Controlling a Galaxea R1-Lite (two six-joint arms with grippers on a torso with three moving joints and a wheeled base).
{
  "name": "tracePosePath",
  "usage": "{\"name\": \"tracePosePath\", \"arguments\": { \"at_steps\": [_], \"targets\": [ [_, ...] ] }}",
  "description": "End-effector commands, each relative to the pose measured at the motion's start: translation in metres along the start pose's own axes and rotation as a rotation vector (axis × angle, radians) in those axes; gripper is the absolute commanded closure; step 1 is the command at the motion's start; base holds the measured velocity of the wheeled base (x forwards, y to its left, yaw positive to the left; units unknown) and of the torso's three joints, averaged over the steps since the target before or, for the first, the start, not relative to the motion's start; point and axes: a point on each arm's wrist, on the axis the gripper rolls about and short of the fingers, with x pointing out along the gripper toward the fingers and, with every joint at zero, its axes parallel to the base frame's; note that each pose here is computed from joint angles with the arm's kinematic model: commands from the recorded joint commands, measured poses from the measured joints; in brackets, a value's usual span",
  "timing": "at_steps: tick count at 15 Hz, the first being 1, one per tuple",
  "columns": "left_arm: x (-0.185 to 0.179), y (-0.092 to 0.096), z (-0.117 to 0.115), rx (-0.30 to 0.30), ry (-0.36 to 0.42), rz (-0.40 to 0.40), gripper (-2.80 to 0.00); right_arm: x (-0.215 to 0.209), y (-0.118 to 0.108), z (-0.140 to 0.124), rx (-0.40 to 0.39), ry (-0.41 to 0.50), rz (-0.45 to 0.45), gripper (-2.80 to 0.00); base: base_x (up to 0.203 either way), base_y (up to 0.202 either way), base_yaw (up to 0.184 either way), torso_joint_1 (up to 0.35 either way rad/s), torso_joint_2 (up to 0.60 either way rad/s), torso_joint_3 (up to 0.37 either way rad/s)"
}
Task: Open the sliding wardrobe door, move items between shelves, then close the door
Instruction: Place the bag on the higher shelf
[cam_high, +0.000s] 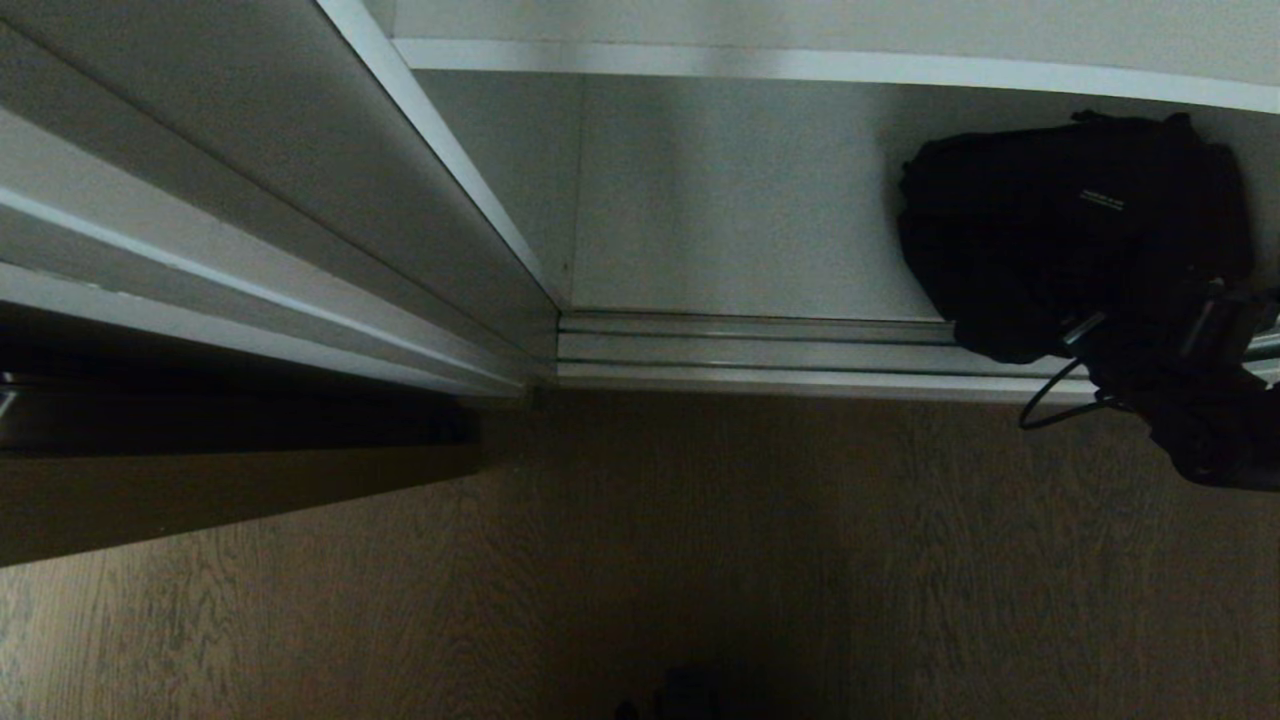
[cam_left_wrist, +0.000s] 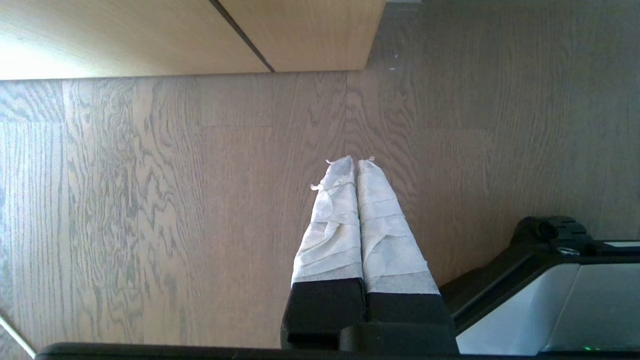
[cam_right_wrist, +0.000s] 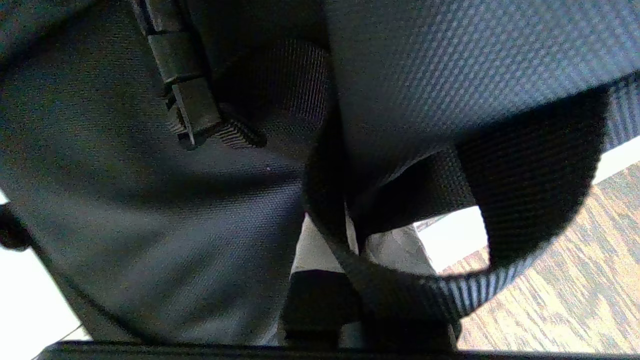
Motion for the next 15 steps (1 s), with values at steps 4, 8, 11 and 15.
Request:
{"name": "tracePosePath", "arguments": {
  "at_steps": [4, 8, 11, 15],
  "targets": [
    [0.000, 0.000, 0.000, 0.000, 0.002, 0.000, 0.00, -0.032, 0.026, 0.018, -0.046, -0.025, 0.054, 0.00, 0.000, 0.000, 0.000, 0.000, 0.00, 0.000],
    [0.000, 0.000, 0.000, 0.000, 0.002, 0.000, 0.00, -0.065, 0.040, 0.036, -0.065, -0.053, 0.082, 0.00, 0.000, 0.000, 0.000, 0.000, 0.00, 0.000],
    [0.000, 0.000, 0.000, 0.000, 0.002, 0.000, 0.00, -0.087, 0.048, 0.048, -0.071, -0.080, 0.102, 0.00, 0.000, 0.000, 0.000, 0.000, 0.00, 0.000],
    [0.000, 0.000, 0.000, 0.000, 0.002, 0.000, 0.00, -0.115, 0.062, 0.052, -0.246, -0.101, 0.128, 0.00, 0.000, 0.000, 0.000, 0.000, 0.00, 0.000]
  ]
}}
